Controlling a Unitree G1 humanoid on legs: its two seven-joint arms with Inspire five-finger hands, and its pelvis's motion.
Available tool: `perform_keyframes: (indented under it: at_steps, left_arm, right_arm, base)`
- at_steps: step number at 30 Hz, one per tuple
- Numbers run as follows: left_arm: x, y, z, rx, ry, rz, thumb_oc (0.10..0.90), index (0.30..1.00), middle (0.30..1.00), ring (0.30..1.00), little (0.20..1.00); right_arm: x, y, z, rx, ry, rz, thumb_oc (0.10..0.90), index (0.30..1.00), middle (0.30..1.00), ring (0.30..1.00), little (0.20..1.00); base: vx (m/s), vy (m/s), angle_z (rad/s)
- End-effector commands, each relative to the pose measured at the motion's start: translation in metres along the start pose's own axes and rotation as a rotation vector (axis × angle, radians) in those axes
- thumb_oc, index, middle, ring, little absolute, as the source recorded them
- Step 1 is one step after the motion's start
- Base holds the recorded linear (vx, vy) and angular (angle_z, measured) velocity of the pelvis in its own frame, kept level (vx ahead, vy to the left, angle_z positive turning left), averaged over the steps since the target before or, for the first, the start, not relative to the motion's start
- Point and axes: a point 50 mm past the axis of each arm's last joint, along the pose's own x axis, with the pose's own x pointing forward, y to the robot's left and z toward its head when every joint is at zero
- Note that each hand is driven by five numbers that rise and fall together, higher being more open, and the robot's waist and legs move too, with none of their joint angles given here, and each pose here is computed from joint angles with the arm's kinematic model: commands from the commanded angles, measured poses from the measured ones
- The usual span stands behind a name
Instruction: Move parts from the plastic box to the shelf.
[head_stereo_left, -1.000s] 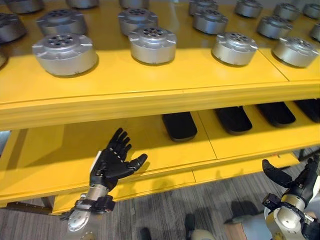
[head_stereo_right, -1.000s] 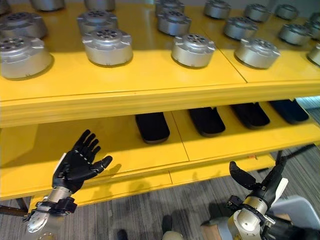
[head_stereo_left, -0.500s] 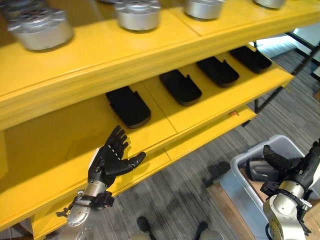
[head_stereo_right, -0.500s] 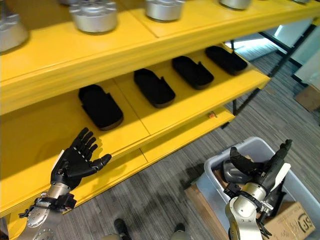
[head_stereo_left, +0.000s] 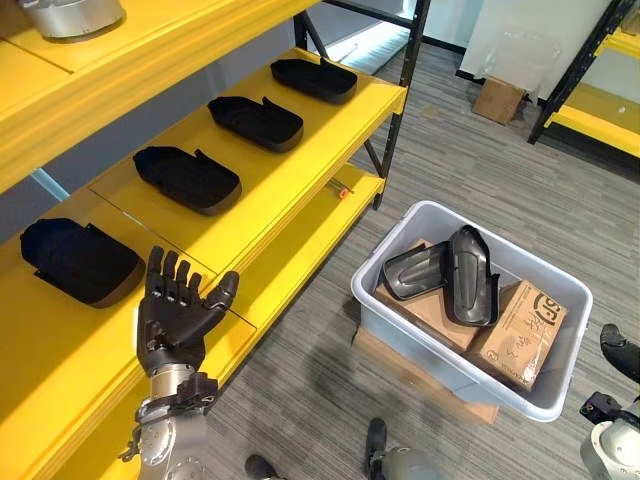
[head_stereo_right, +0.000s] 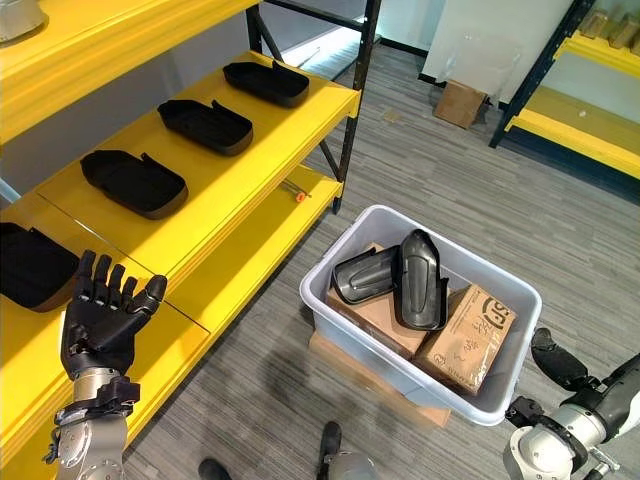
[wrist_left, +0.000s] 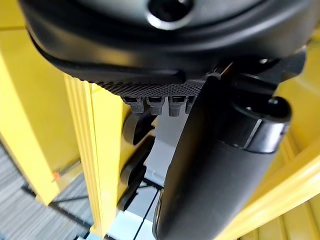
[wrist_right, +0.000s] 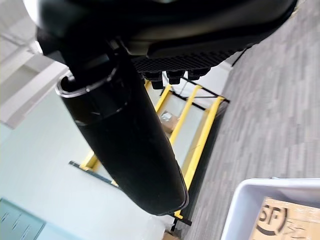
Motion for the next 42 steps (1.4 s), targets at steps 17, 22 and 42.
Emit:
perform_keyframes:
  at_steps: [17, 22, 42]
  left_arm:
    - [0.033, -0.107, 0.058, -0.125, -0.369, -0.518, 0.9, 1.0, 1.0, 1.0, 1.0]
    - [0.042, -0.122, 0.065, -0.15, -0.431, -0.451, 0.9, 1.0, 1.0, 1.0, 1.0]
    - [0.025, -0.069, 0.042, -0.017, -0.257, -0.406, 0.9, 1.0, 1.0, 1.0, 1.0]
  right_arm:
    - [0.02, 0.012, 0.056, 0.15, -0.294, 0.01, 0.9, 1.0, 1.0, 1.0, 1.0]
    - [0.018, 0.042, 0.07, 0.135, -0.362, 0.229, 0.9, 1.0, 1.0, 1.0, 1.0]
    - [-0.007, 0.051, 0.069, 0.191, -0.314, 0.398, 0.9, 1.0, 1.0, 1.0, 1.0]
  base:
    - [-0.06, -0.155, -0.16]
    - [0.1, -0.183, -0.57]
    - [0.2, 0.023, -0.52]
